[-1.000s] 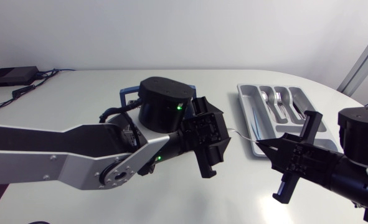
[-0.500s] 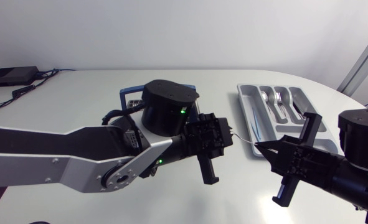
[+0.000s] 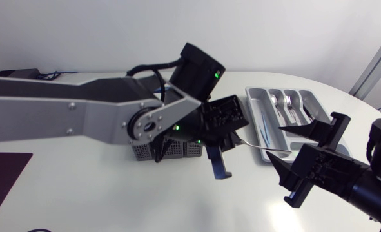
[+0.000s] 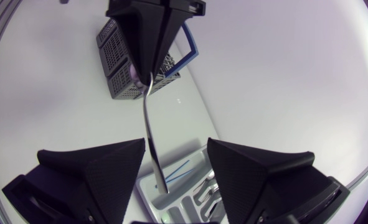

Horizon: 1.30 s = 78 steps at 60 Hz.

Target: Unload the cutlery basket into the drawer organizer.

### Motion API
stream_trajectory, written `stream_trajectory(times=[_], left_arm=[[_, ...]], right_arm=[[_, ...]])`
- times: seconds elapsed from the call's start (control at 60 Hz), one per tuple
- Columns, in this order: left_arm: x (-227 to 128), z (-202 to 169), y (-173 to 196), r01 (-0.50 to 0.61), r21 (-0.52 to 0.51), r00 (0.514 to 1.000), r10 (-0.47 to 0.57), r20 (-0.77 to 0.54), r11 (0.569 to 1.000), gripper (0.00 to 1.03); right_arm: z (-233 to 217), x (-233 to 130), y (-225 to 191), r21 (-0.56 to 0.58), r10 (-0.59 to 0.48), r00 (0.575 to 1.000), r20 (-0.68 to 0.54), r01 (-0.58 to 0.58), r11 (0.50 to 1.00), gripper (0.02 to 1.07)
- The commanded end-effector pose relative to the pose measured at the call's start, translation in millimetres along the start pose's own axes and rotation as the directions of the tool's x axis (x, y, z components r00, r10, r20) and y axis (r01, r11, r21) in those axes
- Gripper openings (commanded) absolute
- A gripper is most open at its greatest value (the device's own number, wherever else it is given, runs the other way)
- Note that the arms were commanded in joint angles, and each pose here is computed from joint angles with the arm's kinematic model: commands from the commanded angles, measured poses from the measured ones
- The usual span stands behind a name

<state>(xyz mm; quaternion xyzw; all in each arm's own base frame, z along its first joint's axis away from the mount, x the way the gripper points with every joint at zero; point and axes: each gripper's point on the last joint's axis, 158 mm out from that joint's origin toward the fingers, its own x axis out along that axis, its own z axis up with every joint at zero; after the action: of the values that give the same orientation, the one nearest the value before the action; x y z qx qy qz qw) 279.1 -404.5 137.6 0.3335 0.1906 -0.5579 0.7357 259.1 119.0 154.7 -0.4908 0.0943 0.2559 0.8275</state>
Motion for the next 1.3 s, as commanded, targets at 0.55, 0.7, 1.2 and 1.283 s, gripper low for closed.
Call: stream_trajectory(times=[0.55,0.7,1.2,1.283], left_arm=[[0.5,-15.3,1.7,0.236,-0.382,0.927,-0.325,-0.188,0.894,0.02],[-0.3,-21.0,-0.6,0.247,-0.438,0.907,-0.365,-0.209,0.865,0.02],[-2.5,-25.1,2.8,0.226,-0.5,0.896,-0.38,-0.229,0.836,0.02],[-2.2,-25.7,1.9,0.231,-0.517,0.891,-0.393,-0.228,0.824,0.02]], right_arm=[[-17.3,19.8,12.7,-0.184,-0.033,0.997,-0.07,0.02,0.983,0.78],[-19.4,23.0,13.0,-0.216,-0.047,0.995,-0.091,0.027,0.976,0.6],[-18.4,26.4,20.1,-0.256,-0.037,0.992,-0.118,0.005,0.967,0.52],[-17.7,27.0,20.1,-0.254,-0.036,0.992,-0.119,0.005,0.967,0.49]])
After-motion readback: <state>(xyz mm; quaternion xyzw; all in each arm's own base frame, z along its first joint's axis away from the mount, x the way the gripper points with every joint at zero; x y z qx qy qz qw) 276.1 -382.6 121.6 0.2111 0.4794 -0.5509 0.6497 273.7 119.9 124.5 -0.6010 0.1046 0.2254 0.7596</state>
